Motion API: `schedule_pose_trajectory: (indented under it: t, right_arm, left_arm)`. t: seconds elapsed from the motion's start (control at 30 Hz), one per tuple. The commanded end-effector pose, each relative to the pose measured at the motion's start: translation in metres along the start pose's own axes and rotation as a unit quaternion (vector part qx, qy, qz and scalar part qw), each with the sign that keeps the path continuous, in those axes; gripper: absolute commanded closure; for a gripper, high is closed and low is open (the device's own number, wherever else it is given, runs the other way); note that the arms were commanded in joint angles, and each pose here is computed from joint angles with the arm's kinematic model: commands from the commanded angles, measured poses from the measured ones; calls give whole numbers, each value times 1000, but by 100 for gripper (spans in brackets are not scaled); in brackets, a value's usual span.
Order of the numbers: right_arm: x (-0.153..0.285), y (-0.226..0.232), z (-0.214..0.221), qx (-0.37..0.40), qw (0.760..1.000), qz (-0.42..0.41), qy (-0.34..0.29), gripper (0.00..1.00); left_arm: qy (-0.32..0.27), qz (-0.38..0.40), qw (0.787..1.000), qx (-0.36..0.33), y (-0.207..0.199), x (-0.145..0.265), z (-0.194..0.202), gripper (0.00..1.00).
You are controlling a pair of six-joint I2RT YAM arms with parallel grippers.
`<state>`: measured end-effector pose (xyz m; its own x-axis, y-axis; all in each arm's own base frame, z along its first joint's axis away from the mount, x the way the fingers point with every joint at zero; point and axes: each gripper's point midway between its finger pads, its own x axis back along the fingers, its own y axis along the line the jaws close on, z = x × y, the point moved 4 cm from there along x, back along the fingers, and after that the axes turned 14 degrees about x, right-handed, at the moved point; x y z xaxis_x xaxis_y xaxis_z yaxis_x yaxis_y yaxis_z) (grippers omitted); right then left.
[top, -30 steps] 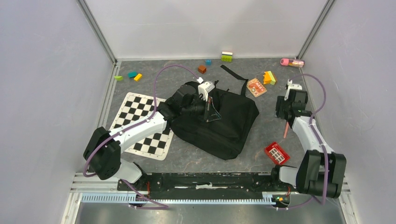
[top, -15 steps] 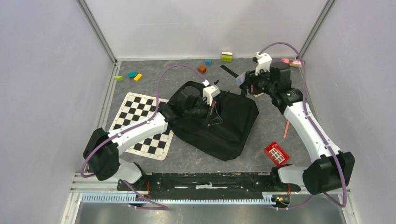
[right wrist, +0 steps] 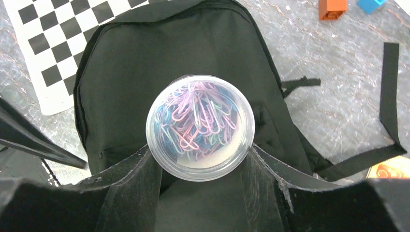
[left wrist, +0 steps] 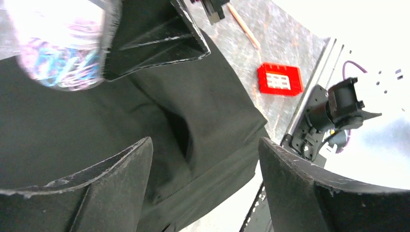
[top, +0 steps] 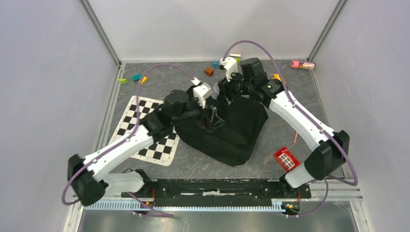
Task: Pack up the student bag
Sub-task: Place the stationery in the student bag.
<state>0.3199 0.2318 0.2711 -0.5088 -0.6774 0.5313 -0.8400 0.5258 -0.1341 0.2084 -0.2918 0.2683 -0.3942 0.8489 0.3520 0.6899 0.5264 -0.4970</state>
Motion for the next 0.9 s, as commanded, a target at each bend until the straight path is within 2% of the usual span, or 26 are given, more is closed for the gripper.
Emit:
schedule_pose_trajectory:
  t: [0.0, 0.13, 0.27, 0.53, 0.6, 0.73, 0.77, 0.8, 0.87]
  right_arm:
    - [-17, 5, -12, 44, 998, -3, 40, 100]
    - [-33, 9, -3, 59, 993, 2, 99, 100]
    - [-41, 17, 13, 74, 983, 3, 166, 100]
    - [-25, 22, 46, 99, 950, 28, 295, 100]
    - [-19, 22, 49, 104, 945, 35, 310, 100]
    - [-12, 26, 52, 106, 941, 32, 319, 100]
    - [-11, 27, 55, 106, 940, 30, 324, 98]
    - [-9, 27, 58, 107, 938, 31, 328, 92]
    - [-7, 27, 61, 106, 937, 34, 331, 72]
  left_arm:
    - [-87, -64, 994, -2, 24, 45, -19, 12]
    - [-138, -118, 983, 26, 49, 76, -20, 5]
    - [-162, -157, 973, 44, 65, 89, -20, 0]
    - [-134, -164, 974, 80, 73, 79, -16, 0]
    - [-134, -164, 973, 93, 75, 76, -14, 0]
    - [-142, -175, 960, 163, 85, 64, -5, 0]
    - [-143, -169, 957, 186, 86, 58, -2, 0]
    - [-140, -164, 954, 210, 87, 52, 2, 0]
    - [-135, -144, 950, 241, 86, 40, 3, 0]
